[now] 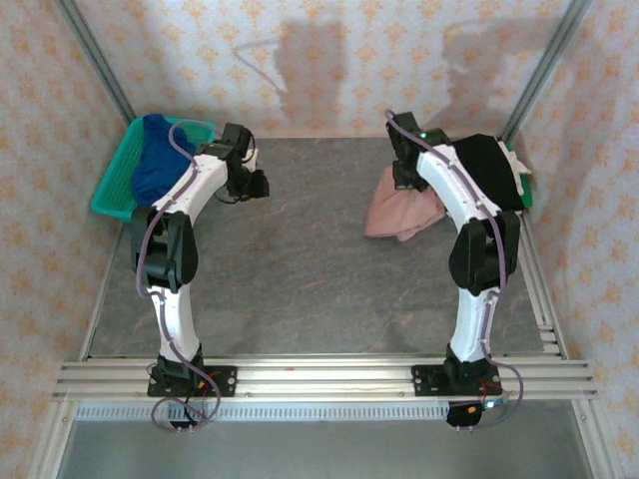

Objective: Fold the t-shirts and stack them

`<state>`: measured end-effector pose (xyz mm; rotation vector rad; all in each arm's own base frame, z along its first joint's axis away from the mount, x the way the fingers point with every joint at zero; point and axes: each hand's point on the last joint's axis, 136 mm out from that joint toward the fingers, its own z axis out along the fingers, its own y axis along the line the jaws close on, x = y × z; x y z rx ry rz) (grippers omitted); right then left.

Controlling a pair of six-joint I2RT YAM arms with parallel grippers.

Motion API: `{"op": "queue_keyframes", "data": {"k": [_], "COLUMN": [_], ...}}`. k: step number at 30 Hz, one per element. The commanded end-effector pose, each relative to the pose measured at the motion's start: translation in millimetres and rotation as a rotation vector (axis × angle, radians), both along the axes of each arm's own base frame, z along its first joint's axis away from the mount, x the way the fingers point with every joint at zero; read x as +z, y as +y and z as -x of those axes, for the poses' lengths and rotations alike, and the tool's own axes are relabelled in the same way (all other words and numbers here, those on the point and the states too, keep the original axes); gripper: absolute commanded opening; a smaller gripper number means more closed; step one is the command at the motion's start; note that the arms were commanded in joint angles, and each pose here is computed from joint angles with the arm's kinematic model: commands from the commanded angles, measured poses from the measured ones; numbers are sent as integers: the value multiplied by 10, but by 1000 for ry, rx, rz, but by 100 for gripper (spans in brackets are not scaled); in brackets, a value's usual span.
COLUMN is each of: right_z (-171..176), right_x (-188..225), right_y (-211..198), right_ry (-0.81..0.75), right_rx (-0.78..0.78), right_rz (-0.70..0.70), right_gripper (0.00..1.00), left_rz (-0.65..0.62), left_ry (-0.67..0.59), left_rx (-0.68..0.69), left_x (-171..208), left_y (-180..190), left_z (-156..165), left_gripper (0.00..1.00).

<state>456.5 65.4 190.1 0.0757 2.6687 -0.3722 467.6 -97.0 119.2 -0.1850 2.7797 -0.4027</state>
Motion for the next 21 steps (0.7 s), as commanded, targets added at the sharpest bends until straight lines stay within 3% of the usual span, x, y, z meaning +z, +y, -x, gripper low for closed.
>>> {"op": "queue_keyframes", "data": {"k": [1, 4, 7, 21], "right_z": [-97, -280, -419, -840], "right_x": [516, 802, 822, -37], "right_y": [-386, -497, -585, -1676], "right_ry": [-45, -95, -109, -74], "right_rx": [-5, 24, 68, 19], "right_rz": [156, 149, 120, -201], "right_gripper": [0, 0, 0, 0], "left_rz": [5, 10, 0, -11], "left_ry": [-7, -8, -3, 29], "left_rx": [-1, 0, 4, 6], "left_x": [122, 137, 129, 61], "left_y": [48, 49, 76, 112], "left_z": [58, 57, 82, 151], "left_gripper": [23, 23, 23, 23]}}
